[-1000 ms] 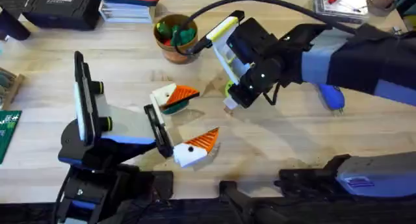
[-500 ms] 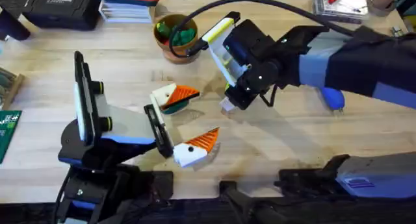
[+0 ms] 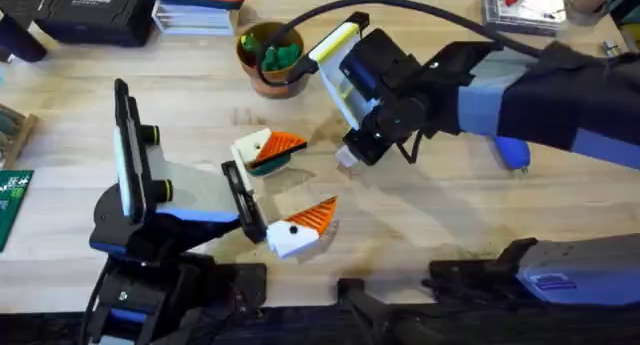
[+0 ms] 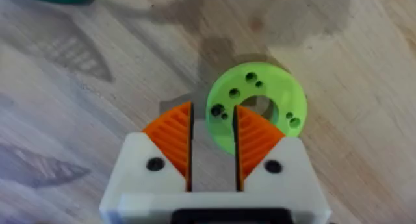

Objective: Pick up the gripper from the table and insert it into the empty holder that is missing its gripper. Then pick up a screw, insert it into the mounting hole, and use the screwdriver to tighten it. Finally, clean up the table by picking up the vegetable and placing it into the bucket.

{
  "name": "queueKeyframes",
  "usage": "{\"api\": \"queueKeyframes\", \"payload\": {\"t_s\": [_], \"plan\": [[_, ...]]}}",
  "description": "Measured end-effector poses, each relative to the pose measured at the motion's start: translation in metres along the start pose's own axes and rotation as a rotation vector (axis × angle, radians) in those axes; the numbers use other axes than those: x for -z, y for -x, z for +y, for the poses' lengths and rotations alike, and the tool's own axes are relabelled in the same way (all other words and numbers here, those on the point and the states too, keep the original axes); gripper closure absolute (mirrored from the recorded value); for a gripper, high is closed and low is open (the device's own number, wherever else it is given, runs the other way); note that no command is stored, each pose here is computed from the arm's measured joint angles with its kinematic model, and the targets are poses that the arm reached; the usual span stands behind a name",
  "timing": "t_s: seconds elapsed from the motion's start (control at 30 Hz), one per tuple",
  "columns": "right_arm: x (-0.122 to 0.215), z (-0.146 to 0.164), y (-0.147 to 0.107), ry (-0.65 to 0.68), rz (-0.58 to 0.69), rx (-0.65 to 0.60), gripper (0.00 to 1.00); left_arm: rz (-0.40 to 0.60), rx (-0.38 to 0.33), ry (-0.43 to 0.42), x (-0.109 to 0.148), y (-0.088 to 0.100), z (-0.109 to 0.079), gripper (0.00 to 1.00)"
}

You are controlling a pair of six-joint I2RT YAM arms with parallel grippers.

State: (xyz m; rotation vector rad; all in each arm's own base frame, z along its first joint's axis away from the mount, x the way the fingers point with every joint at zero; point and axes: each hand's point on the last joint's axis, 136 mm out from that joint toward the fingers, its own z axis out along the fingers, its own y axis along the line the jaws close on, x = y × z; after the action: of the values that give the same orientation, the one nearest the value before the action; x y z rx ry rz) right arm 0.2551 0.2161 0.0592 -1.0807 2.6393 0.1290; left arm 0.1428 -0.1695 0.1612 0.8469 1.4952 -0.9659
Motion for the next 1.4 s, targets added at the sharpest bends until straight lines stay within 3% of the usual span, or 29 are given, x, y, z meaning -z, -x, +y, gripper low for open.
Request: {"api": "queueKeyframes", "payload": {"t_s": [0.17,0.43,0.9,1.17,1.4], "plan": [[-0.005,0.000,0.002,-0.001,0.006,-0.004,0.754,0.000,0.000,0.000,0.000,0.000,0.000,0.015],[-0.005,-0.004,0.005,-0.021,-0.002,-0.011,0.990,0.000,0.000,0.000,0.000,0.000,0.000,0.015],[0.014,-0.016,0.013,-0.090,0.031,-0.009,0.993,0.000,0.000,0.000,0.000,0.000,0.000,0.015],[0.071,-0.012,0.042,-0.083,0.020,0.004,0.993,0.000,0.000,0.000,0.000,0.000,0.000,0.015],[0.134,0.028,0.090,0.070,-0.094,0.032,0.994,0.000,0.000,0.000,0.000,0.000,0.000,0.015]]}}
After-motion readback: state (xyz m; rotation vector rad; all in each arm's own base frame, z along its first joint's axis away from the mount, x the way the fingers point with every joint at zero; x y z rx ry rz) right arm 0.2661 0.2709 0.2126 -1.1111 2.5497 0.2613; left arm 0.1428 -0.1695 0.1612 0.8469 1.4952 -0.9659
